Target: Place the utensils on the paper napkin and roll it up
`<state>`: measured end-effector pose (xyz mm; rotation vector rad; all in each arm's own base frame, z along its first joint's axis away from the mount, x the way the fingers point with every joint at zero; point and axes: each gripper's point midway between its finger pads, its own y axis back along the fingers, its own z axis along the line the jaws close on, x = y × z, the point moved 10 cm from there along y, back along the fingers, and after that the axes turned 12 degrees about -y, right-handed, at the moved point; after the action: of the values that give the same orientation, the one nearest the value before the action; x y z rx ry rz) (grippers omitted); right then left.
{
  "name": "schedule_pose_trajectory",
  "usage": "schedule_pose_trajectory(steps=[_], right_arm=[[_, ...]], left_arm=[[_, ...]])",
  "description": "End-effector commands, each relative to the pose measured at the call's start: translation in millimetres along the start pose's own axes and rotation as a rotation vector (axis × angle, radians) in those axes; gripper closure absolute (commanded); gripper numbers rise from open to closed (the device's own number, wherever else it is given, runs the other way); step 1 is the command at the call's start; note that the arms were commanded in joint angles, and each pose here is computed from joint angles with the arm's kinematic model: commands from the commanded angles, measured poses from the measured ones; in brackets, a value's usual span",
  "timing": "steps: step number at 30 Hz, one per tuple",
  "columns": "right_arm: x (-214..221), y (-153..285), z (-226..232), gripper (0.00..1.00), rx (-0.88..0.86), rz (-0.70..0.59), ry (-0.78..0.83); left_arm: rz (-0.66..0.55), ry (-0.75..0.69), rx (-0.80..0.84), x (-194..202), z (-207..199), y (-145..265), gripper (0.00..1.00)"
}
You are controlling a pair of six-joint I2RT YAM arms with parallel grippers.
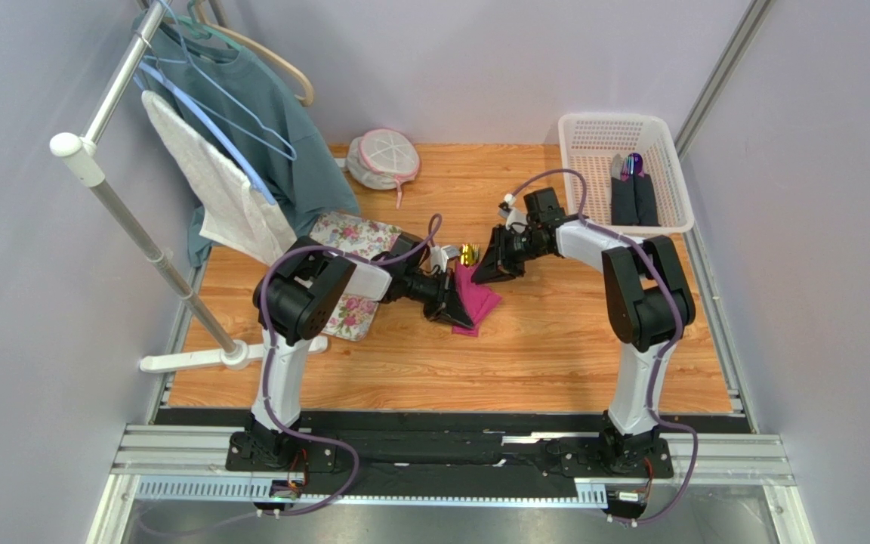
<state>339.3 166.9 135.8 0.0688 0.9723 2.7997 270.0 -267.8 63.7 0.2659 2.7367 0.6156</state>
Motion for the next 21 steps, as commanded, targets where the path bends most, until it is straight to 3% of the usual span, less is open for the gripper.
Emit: schedule_pose_trajectory(steps=[1, 6, 13, 21], right_arm=[[-4, -21, -19, 0.83, 0.007, 0.007, -0.051], [-5, -31, -39, 0.87, 0.080, -0.005, -0.042], [1, -35, -57, 0.89, 0.153, 0.002, -0.037], [3, -35, -59, 0.89, 0.155, 0.008, -0.037]], left_arm=[[0.000, -0.018, -0.112, 7, 16, -3, 0.93], [-0.014, -0.035, -0.097, 4, 13, -2, 0.87], [-0.076, -0.142, 0.032, -8, -19, 10, 0.66], [-0.119, -0.157, 0.133, -10, -40, 18, 0.64]])
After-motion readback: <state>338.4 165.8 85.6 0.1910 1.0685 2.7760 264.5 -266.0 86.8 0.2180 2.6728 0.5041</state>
